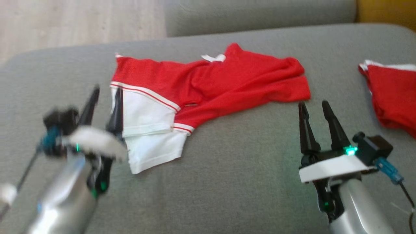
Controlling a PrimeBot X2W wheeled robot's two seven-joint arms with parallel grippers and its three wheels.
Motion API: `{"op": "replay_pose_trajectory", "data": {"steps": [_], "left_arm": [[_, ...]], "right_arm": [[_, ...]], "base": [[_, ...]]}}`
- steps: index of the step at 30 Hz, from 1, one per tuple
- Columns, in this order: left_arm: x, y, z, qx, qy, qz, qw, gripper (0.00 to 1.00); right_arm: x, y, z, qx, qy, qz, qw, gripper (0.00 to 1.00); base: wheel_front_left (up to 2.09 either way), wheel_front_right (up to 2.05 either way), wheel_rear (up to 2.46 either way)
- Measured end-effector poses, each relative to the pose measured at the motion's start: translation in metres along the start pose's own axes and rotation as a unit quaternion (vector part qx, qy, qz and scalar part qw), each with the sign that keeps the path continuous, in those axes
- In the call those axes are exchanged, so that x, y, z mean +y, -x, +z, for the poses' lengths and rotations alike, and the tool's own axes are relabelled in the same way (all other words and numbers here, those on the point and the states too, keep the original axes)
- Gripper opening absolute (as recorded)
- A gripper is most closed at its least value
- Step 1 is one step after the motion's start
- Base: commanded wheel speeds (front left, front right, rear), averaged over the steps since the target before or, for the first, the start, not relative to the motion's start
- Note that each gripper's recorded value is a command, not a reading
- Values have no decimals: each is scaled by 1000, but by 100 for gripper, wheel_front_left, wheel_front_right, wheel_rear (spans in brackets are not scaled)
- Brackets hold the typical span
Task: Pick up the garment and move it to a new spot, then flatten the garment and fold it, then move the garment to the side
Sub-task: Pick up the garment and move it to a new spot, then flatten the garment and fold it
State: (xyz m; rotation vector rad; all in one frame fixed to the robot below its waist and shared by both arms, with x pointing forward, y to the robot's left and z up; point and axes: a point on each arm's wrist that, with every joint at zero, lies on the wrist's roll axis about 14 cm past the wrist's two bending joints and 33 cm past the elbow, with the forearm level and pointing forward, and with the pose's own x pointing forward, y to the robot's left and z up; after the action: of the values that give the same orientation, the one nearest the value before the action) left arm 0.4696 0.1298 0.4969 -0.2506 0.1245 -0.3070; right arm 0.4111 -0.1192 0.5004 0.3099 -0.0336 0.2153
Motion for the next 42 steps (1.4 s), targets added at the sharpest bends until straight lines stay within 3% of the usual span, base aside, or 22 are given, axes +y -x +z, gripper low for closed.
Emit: {"op": "replay_pose_trajectory", "data": {"steps": [7,12,15,24,35,42], "left_arm": [[18,74,-35,3,44,76,996,100],[13,96,-44,-15,85,113,990,100],[8,96,-35,-39,98,116,988,100],[11,88,-31,-48,72,117,989,100],[39,62,-72,55,57,157,984,100],[63,40,-104,157,45,174,971,100]], "right_arm": [[15,9,0,1,2,17,1000,100],[16,14,0,1,4,18,1000,100],[14,16,2,-1,4,14,1000,100],[6,17,-4,7,3,4,1000,100],[-3,7,-22,29,-3,-6,1000,100],[-9,-7,-28,35,-1,-7,999,100]], "base": [[0,0,0],[0,0,0],[0,0,0],[0,0,0],[0,0,0],[0,0,0]]}}
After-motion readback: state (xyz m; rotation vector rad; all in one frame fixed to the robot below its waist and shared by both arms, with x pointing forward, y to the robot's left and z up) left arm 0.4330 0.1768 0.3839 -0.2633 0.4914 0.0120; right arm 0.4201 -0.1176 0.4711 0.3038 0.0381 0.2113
